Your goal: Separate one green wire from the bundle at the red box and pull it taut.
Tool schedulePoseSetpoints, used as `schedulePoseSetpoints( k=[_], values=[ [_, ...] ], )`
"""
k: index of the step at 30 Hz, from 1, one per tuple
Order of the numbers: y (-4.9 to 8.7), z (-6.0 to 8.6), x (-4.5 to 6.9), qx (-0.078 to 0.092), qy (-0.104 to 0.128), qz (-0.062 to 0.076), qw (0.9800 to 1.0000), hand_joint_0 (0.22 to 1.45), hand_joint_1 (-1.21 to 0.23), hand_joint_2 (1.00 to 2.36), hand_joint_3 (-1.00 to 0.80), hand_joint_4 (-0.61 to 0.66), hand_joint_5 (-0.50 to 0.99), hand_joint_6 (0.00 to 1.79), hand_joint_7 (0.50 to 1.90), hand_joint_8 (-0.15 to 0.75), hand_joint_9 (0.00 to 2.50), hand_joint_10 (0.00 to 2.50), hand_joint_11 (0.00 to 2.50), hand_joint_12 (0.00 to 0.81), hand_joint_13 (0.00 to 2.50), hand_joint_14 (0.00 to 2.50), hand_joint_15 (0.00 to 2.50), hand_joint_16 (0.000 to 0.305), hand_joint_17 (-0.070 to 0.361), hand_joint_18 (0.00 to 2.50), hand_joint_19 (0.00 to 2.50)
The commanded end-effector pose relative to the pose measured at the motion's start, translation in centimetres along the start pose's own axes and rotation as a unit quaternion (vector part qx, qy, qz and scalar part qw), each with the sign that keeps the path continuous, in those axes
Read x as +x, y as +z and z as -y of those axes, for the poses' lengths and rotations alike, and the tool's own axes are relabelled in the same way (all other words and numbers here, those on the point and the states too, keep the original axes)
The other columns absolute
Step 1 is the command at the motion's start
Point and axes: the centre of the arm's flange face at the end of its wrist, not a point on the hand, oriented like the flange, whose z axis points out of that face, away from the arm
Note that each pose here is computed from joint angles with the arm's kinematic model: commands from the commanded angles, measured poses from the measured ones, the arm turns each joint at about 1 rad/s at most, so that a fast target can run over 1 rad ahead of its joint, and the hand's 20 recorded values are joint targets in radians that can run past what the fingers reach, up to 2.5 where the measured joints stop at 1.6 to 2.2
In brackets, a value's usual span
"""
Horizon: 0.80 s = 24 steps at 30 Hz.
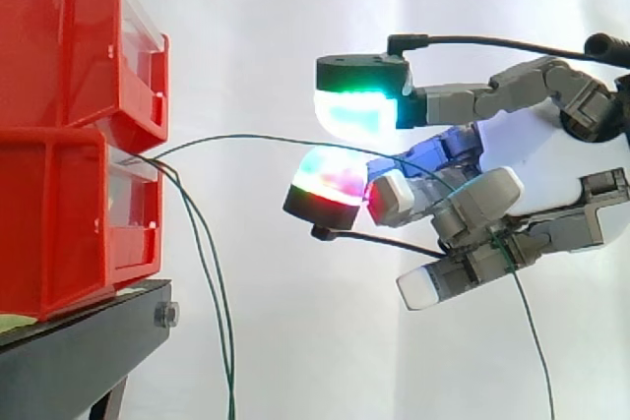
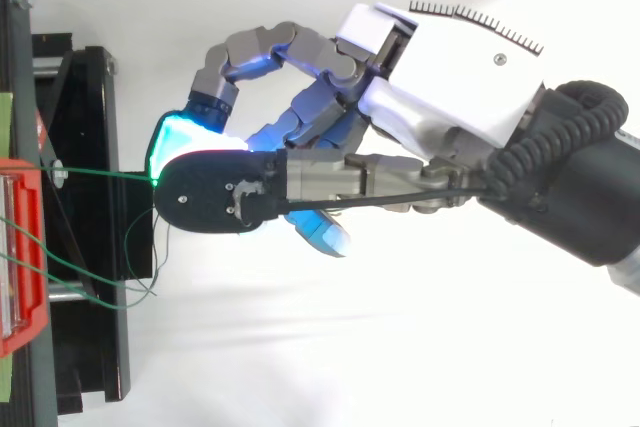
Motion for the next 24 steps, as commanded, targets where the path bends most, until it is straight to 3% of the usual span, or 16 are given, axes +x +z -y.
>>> schedulePoseSetpoints(
  k=[1, 11, 16, 24],
  values=[
    [0.00, -0.39, -0.16, 0.003, -0.003, 0.001, 1.0000, 0.63, -0.69, 1.02, -0.29, 0.10, -0.21, 0.89, 1.01, 0.272, 1.20, 0.02, 1.04, 0.331, 1.59, 0.01, 1.38, 0.051, 0.114, 0.94, 0.50],
    [0.00, -0.65, -0.14, 0.002, -0.002, 0.002, 1.0000, 0.63, -0.71, 1.02, -0.26, 0.09, -0.21, 0.90, 0.98, 0.270, 1.18, 0.02, 1.05, 0.342, 1.54, 0.02, 1.31, 0.051, 0.114, 0.93, 0.50],
    [-0.14, -0.75, 0.01, 0.001, -0.001, 0.001, 1.0000, 0.58, -0.60, 1.00, -0.50, 0.12, -0.21, 0.90, 0.97, 0.271, 1.21, 0.02, 1.04, 0.344, 1.56, 0.02, 1.31, 0.051, 0.115, 0.94, 0.51],
    [-0.25, -0.75, 0.21, 0.001, -0.002, 0.000, 1.0000, 0.59, -0.62, 1.00, -0.50, 0.12, -0.20, 0.89, 0.98, 0.275, 1.22, 0.02, 1.04, 0.346, 1.56, 0.02, 1.30, 0.051, 0.115, 0.94, 0.50]
  ],
)
